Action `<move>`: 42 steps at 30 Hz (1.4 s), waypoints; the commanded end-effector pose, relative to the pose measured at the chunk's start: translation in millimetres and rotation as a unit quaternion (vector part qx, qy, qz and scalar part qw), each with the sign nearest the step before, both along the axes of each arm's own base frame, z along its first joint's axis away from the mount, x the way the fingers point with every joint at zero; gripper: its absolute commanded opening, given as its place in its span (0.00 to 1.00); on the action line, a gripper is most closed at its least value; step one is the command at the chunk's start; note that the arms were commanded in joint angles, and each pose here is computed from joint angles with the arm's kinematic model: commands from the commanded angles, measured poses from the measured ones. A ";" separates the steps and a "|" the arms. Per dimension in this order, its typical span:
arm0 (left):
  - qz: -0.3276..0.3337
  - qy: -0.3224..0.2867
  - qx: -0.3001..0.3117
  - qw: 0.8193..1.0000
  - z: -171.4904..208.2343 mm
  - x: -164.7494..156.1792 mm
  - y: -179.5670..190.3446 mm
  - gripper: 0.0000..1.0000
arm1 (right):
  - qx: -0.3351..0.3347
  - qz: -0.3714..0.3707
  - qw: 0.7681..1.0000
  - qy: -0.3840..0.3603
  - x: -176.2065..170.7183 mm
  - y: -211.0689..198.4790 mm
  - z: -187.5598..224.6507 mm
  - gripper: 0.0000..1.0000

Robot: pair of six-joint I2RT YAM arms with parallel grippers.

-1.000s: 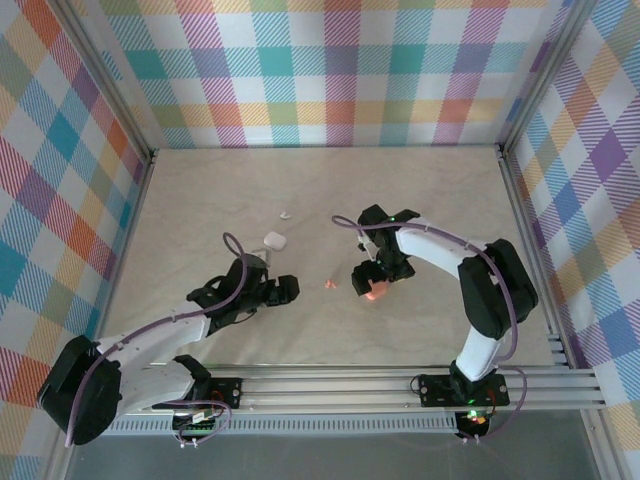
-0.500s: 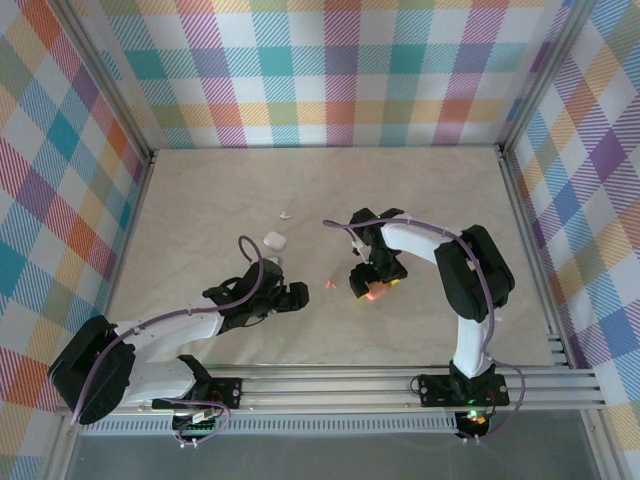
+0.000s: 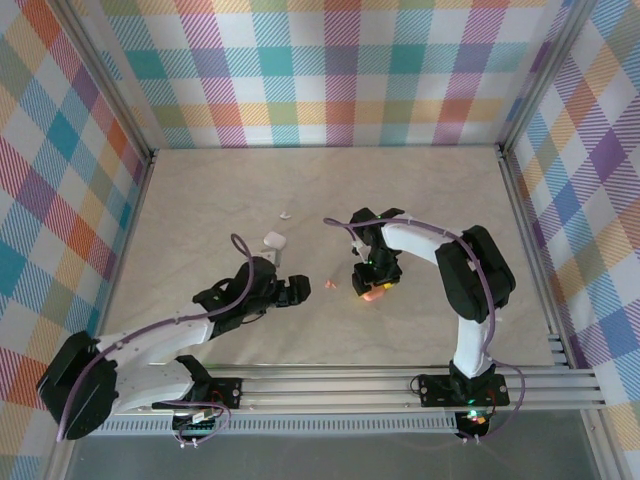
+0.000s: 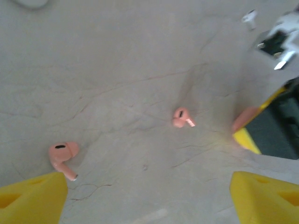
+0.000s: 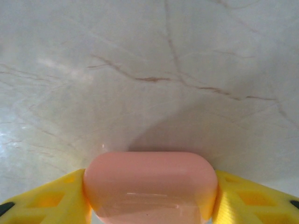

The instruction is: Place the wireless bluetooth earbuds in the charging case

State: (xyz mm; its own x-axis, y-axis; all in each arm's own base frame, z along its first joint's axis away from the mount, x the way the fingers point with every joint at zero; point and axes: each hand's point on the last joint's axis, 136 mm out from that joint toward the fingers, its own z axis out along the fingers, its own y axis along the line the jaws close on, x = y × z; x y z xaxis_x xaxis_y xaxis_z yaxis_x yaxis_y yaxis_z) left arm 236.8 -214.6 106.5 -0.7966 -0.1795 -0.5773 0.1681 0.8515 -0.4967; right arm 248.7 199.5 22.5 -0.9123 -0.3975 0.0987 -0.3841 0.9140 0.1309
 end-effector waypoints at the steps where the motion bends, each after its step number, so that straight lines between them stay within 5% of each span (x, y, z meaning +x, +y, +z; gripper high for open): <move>1: -0.060 -0.068 -0.038 0.995 35.6 -5.0 -16.6 0.86 | 0.058 -0.040 0.998 -0.005 1.4 21.8 37.7 0.52; 11: -0.150 -0.223 -0.098 0.958 139.7 1.2 -50.8 0.86 | 0.258 -0.107 0.957 -0.080 24.7 76.7 168.5 0.51; 22: -0.181 -0.330 -0.216 0.901 205.2 15.1 -90.4 0.80 | 0.411 -0.153 0.895 -0.079 16.4 102.3 264.9 0.49; 29: -0.198 -0.339 -0.203 0.897 210.8 19.3 -100.0 0.70 | 0.429 -0.165 0.884 -0.090 11.9 98.1 282.3 0.49; 42: -0.161 -0.345 -0.205 0.902 211.5 36.8 -100.5 0.30 | 0.454 -0.191 0.867 -0.076 9.6 100.3 285.9 0.50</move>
